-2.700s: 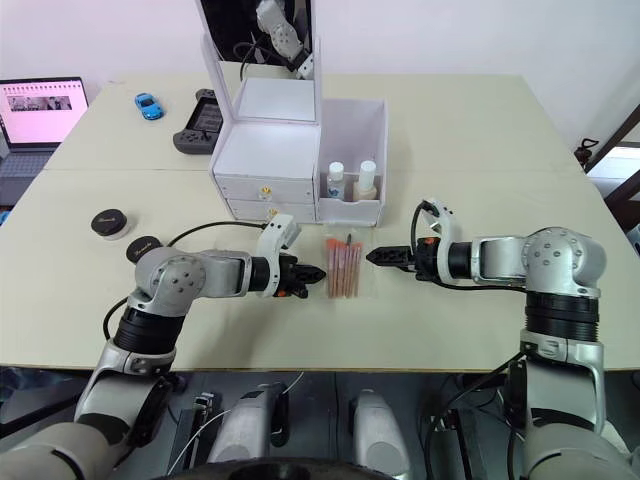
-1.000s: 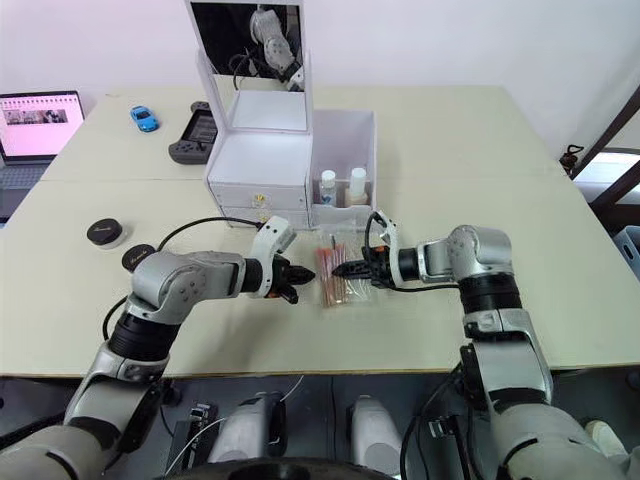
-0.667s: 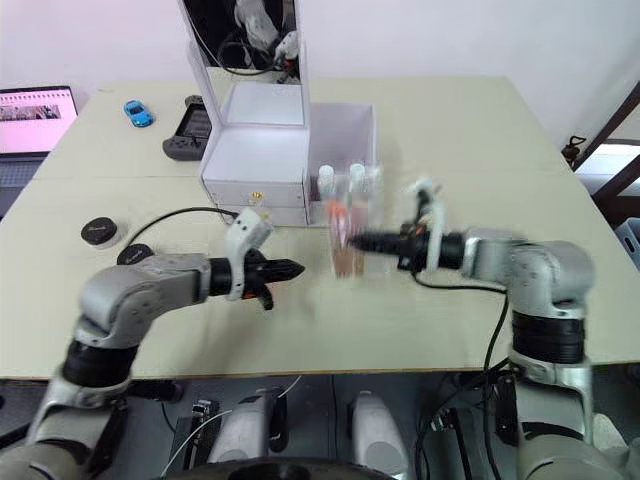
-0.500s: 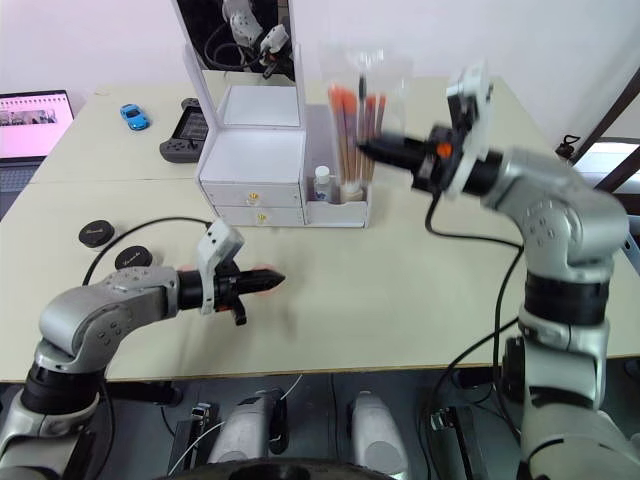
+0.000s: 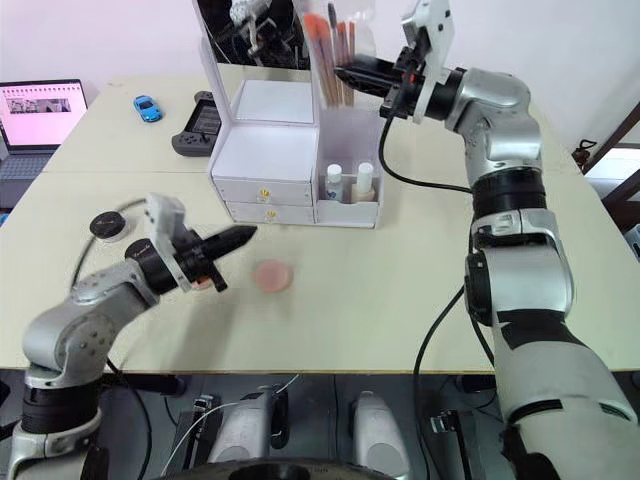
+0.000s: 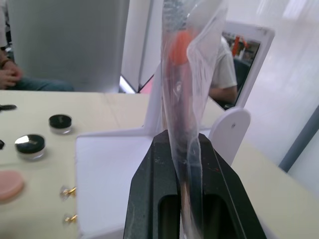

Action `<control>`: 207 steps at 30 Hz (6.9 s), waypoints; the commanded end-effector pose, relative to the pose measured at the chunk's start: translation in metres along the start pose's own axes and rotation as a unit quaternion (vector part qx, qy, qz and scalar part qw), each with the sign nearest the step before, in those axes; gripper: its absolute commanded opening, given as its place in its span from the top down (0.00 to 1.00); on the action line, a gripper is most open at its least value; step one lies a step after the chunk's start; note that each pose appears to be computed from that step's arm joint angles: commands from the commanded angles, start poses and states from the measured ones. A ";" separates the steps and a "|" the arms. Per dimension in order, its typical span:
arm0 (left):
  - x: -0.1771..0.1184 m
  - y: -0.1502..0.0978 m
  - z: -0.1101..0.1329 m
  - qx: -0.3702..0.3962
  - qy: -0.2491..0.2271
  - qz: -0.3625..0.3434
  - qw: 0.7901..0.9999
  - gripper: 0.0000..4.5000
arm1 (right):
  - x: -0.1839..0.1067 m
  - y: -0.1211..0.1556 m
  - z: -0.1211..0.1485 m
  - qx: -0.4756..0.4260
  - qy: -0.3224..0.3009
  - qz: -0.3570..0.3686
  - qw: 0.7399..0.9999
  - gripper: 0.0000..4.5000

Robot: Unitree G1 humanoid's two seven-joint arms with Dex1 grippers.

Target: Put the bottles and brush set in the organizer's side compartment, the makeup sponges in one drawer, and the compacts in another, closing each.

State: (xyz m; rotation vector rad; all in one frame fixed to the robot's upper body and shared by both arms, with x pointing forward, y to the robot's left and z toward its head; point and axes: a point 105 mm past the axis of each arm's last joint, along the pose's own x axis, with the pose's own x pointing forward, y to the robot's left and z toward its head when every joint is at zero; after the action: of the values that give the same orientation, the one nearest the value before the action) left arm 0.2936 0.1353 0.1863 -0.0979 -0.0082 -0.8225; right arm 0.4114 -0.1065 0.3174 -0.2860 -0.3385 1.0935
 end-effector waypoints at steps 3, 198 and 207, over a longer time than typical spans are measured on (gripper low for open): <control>-0.012 -0.009 0.044 0.073 -0.054 0.020 0.996 1.00 | 0.002 -0.005 -0.017 -0.005 0.012 -0.013 1.000 0.98; 0.013 -0.037 -0.036 -0.021 -0.041 0.182 0.982 0.94 | -0.025 0.083 0.001 -0.087 0.170 0.091 0.977 0.00; -0.002 -0.046 -0.042 -0.032 -0.020 0.195 0.980 0.94 | -0.017 0.083 -0.003 -0.087 0.166 0.113 0.976 0.00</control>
State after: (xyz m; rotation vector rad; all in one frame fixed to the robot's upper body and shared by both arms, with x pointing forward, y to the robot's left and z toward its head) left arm 0.2620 0.1062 0.1388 -0.1717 0.0364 -0.4179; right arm 0.3417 -0.0896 0.2620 -0.6277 -0.0346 1.2167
